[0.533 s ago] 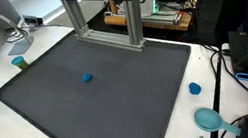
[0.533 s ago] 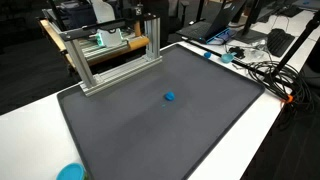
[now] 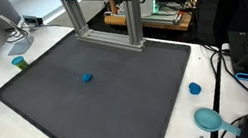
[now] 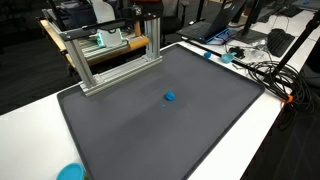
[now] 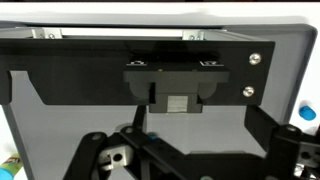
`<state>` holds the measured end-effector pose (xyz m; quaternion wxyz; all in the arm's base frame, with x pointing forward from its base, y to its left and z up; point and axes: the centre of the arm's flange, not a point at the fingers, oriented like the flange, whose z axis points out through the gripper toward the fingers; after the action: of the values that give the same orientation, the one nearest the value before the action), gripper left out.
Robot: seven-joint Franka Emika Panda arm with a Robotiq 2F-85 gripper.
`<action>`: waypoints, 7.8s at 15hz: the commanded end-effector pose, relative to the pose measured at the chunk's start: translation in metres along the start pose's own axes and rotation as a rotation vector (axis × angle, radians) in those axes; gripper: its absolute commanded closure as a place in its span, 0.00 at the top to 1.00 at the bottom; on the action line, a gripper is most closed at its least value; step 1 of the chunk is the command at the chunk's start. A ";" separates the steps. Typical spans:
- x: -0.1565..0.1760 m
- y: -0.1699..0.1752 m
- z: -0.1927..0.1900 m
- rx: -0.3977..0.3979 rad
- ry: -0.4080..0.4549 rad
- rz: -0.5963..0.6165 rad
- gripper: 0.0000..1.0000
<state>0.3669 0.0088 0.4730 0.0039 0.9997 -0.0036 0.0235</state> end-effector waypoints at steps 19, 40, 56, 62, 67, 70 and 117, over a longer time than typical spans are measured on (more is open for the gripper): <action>0.015 0.006 0.014 -0.041 0.020 0.147 1.00; -0.030 0.010 0.030 0.008 0.172 0.086 1.00; -0.030 0.007 0.032 -0.009 0.116 0.090 0.99; -0.027 0.004 0.037 -0.026 0.126 0.127 0.97; -0.025 0.001 0.042 -0.059 0.134 0.142 0.79; -0.029 0.004 0.041 -0.085 0.125 0.118 0.72; -0.049 0.011 0.038 -0.039 0.094 0.020 0.86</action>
<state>0.3365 0.0017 0.4375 0.0317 0.9972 -0.0101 0.0666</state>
